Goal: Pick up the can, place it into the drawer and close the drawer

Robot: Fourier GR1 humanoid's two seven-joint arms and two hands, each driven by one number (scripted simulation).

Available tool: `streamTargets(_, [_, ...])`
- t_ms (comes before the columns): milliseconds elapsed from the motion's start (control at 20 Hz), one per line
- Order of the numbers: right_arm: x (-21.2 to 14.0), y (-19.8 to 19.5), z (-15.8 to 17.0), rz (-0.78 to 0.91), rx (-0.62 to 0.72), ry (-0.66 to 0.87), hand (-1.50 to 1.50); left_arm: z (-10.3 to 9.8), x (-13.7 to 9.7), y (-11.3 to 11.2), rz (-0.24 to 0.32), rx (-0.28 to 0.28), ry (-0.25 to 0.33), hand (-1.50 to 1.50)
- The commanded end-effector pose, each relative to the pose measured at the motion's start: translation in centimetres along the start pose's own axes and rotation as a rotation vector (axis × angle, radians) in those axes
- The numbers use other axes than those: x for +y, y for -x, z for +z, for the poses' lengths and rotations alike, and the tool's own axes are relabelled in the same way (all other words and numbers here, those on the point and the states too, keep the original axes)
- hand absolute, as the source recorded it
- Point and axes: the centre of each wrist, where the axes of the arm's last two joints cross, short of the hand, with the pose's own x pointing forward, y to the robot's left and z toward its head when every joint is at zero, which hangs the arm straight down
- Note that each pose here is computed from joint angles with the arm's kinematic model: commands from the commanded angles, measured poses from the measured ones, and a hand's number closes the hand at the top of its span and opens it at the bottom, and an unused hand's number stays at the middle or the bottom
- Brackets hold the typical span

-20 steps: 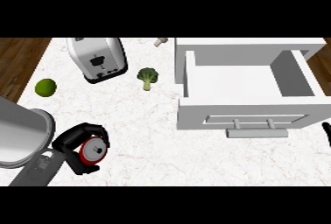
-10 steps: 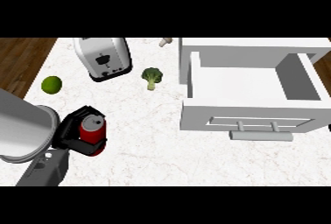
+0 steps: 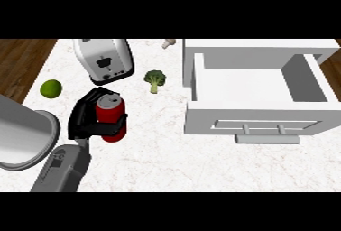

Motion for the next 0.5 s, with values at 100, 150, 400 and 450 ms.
streamTargets(100, [1.5,-1.3,-1.1,0.000,-0.020,-0.015,-1.50,-1.7,-4.4,-6.5,-0.034,-0.077,0.015,1.50])
streamTargets(150, [0.4,0.8,-0.5,0.010,-0.013,-0.008,-1.50,-3.3,-4.9,-5.6,-0.045,-0.087,0.036,1.50])
streamTargets(400, [0.2,-0.8,-1.6,0.000,-0.008,0.000,-1.50,-4.1,-10.0,-11.1,-0.038,-0.088,0.069,1.50])
streamTargets(450, [-0.1,-0.9,0.0,0.004,-0.012,-0.013,-1.50,-3.5,-10.7,-11.8,-0.034,-0.067,0.093,1.50])
